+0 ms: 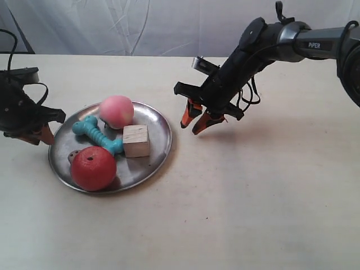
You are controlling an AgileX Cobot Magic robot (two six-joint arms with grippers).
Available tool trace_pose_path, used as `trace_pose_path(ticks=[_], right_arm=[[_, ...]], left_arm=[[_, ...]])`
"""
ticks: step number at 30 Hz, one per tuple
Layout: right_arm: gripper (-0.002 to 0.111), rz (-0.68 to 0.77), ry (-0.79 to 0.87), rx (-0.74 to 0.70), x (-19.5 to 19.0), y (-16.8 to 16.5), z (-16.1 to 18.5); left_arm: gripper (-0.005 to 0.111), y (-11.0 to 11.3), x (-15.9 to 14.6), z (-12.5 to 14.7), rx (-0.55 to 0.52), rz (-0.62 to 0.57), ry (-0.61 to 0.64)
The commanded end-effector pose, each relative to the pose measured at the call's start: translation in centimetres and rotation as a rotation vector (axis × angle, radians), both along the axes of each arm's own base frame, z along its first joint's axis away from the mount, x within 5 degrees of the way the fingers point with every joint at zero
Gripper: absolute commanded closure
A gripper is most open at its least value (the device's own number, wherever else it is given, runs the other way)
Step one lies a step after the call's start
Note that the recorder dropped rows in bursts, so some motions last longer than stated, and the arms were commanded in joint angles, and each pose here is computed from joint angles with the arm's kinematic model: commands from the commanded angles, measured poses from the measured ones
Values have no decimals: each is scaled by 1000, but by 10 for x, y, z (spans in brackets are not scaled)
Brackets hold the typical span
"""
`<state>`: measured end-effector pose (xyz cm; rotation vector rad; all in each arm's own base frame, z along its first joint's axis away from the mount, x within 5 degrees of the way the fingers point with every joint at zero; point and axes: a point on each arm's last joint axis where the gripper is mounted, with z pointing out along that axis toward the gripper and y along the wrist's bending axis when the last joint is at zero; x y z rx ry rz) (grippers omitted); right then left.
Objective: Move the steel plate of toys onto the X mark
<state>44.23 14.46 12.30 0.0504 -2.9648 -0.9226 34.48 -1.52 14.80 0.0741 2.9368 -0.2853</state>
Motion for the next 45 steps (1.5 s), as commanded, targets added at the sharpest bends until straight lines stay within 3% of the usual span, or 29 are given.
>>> trace_pose_path(ticks=[1,5,7,9,10,14,19,24,27,30,39,45], right_arm=[[70,-1,-31,5,0,-4,16],[74,45,-148,-50,0,-9,45],[89,71,-251,-90,-3,-14,75],[109,111,-351,-132,-12,-20,112],[109,114,-407,-143,-18,-23,135],[109,94,-640,-134,-58,-32,212],[109,5,-836,-139,-95,-44,246],[109,58,-1027,-173,-146,-47,261],[109,158,-1143,-203,-186,-43,257],[109,147,-1234,-186,-224,-45,250],[109,133,-1576,-200,-344,-88,237],[109,145,-1704,-270,-381,-109,222]], left_arm=[[78,-1,1,13,-19,37,-58],[78,-2,-4,37,-26,35,-112],[85,-2,-9,61,-36,40,-183],[100,-2,-19,92,-39,41,-281],[107,-4,-27,113,-52,34,-366],[107,-4,-82,190,-85,69,-758],[107,0,-144,228,-34,67,-1010],[107,3,-204,245,18,74,-1233],[107,7,-239,253,21,132,-1430],[107,9,-265,252,34,157,-1552],[107,7,-291,217,21,137,-1538],[107,6,-289,208,-30,154,-1502]])
